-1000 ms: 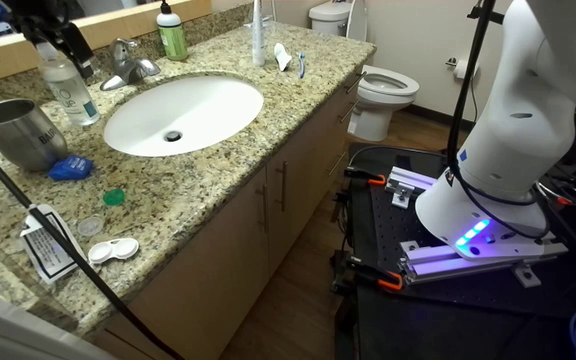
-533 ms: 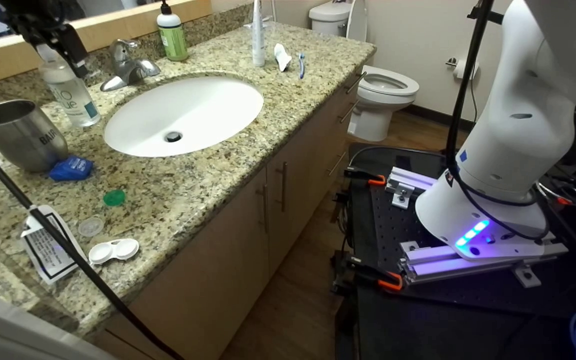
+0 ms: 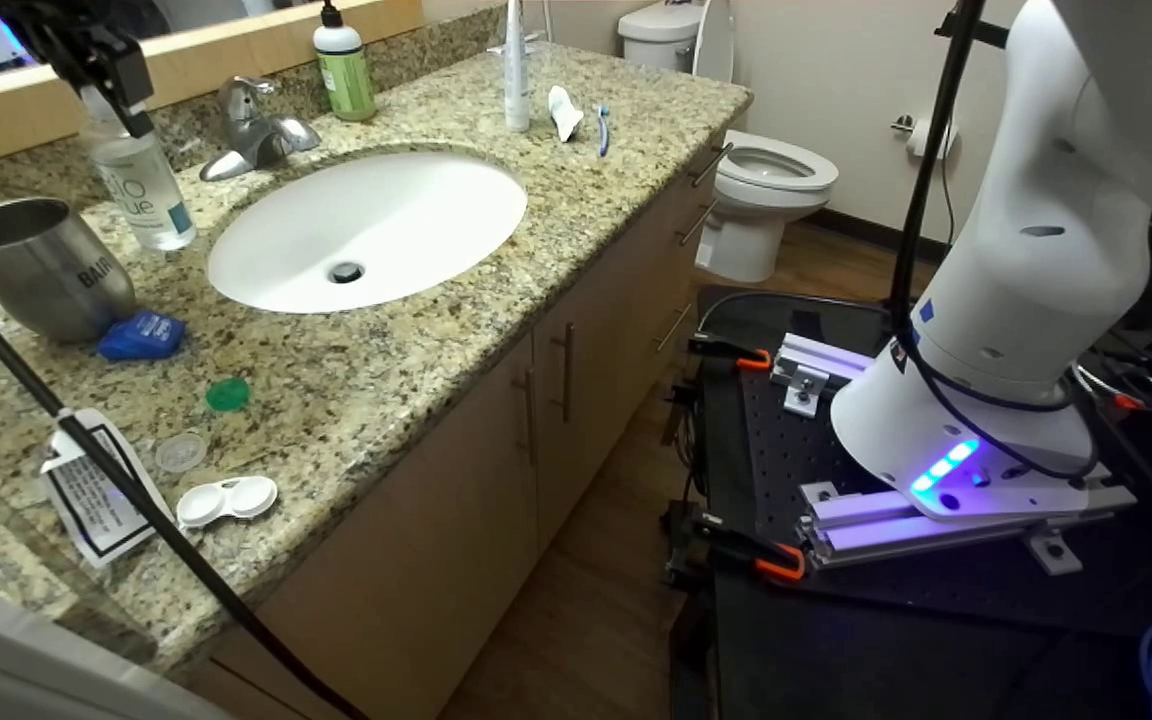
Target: Move the clear bottle forward
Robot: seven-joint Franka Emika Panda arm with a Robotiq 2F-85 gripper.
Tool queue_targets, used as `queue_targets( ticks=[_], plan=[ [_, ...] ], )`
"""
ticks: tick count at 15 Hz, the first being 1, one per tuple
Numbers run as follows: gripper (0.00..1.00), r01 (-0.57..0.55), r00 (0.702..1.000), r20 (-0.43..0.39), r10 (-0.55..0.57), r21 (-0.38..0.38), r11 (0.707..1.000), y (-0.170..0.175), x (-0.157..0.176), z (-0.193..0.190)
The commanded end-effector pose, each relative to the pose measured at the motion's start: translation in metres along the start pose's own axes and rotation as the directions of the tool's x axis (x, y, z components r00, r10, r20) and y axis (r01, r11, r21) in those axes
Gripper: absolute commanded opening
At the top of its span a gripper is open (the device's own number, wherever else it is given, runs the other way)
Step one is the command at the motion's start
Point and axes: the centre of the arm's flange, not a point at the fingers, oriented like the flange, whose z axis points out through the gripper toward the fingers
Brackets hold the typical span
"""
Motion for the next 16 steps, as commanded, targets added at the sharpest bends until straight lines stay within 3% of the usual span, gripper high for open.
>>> queue_targets(
  ticks=[1,2,3,8,13,16],
  plan=[
    [0.16,-0.032,0.999,-0.002,0.032,-0.049,0.998,-0.006,0.008,0.012],
    [0.08,-0.04,0.999,0.001,0.04,-0.059,0.997,-0.008,0.011,0.009],
    [0.05,-0.05,0.999,0.0,0.051,-0.088,0.995,-0.01,0.013,0.004],
    [0.07,-0.024,1.0,-0.024,0.019,-0.242,0.97,0.008,0.012,-0.046],
    [0.07,0.191,0.982,0.066,-0.18,-0.258,0.947,0.068,0.02,-0.12],
    [0.07,0.344,0.939,0.098,-0.33,-0.275,0.898,0.104,0.019,-0.142]
  ],
)
